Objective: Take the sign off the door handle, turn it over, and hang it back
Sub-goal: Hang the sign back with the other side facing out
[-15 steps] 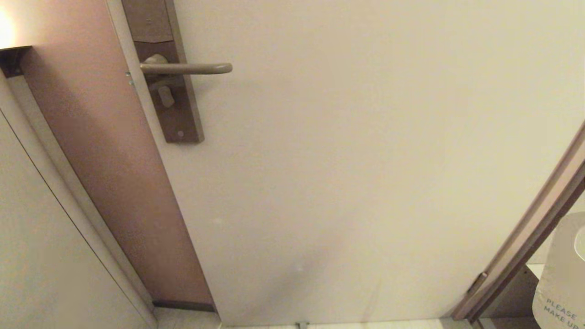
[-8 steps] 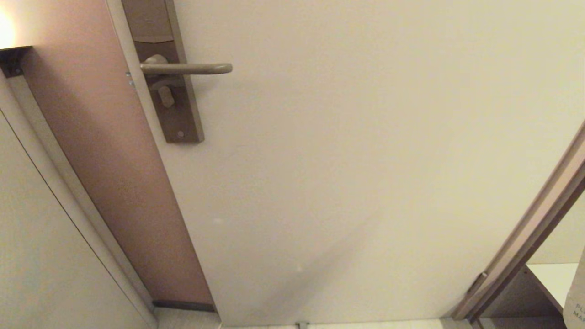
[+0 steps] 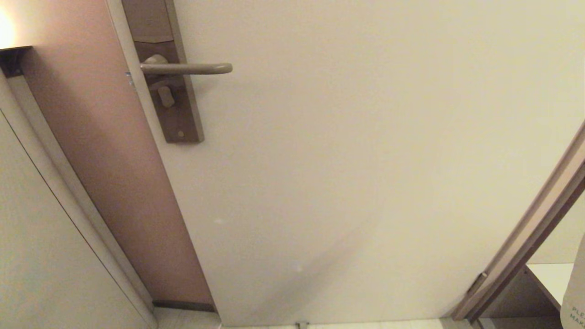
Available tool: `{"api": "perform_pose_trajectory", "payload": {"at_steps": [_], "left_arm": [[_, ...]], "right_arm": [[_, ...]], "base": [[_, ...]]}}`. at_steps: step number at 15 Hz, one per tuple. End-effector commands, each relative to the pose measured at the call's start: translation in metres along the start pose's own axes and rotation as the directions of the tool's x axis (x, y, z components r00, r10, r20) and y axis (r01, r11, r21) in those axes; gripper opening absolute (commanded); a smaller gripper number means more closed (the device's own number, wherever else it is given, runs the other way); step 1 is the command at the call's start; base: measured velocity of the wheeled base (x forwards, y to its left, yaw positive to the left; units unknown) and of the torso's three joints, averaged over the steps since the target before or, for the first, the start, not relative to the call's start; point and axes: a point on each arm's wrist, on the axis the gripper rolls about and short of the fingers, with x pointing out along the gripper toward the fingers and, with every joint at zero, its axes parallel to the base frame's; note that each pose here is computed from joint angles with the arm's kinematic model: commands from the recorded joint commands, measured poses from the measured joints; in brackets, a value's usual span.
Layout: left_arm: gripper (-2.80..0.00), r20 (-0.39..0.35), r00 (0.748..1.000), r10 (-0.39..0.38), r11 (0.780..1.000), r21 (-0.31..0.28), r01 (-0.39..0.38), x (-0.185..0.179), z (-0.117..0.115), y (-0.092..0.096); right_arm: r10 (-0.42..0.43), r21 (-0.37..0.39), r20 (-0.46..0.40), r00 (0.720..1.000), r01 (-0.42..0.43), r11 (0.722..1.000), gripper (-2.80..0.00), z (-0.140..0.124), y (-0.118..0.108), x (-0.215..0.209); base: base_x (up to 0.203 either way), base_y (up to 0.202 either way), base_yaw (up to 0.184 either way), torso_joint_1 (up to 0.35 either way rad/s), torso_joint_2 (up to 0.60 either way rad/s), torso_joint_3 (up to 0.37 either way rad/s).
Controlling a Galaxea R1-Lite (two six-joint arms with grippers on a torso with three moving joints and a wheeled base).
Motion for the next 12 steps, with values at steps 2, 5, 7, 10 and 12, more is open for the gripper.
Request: {"api": "perform_pose_trajectory", "payload": {"at_steps": [2, 5, 7, 10, 12], "left_arm": [[-2.80, -0.001, 1.000, 0.000, 1.000, 0.000, 0.000, 0.000, 0.000, 0.000], [-2.80, -0.001, 1.000, 0.000, 1.000, -0.002, 0.000, 0.000, 0.000, 0.000], [-2.80, -0.001, 1.000, 0.000, 1.000, -0.002, 0.000, 0.000, 0.000, 0.000], [-2.80, -0.001, 1.000, 0.000, 1.000, 0.000, 0.000, 0.000, 0.000, 0.000], [-2.80, -0.001, 1.000, 0.000, 1.000, 0.000, 0.000, 0.000, 0.000, 0.000]], "right_arm": [[0.026, -0.011, -0.004, 1.000, -0.026, 1.000, -2.80, -0.003, 0.000, 0.001], [0.073, -0.054, 0.060, 0.996, -0.070, 0.996, -2.80, -0.008, 0.000, -0.004], [0.087, -0.060, 0.113, 0.990, -0.081, 0.995, -2.80, -0.009, -0.001, -0.007], [0.095, -0.063, 0.189, 0.977, -0.085, 0.994, -2.80, -0.012, -0.001, -0.013], [0.093, -0.056, 0.224, 0.970, -0.082, 0.995, -2.80, -0.013, -0.002, -0.015]], "base": [[0.000, 0.000, 0.000, 0.000, 0.00, 0.000], [0.000, 0.000, 0.000, 0.000, 0.00, 0.000], [0.000, 0.000, 0.000, 0.000, 0.00, 0.000], [0.000, 0.000, 0.000, 0.000, 0.00, 0.000], [0.000, 0.000, 0.000, 0.000, 0.00, 0.000]]}}
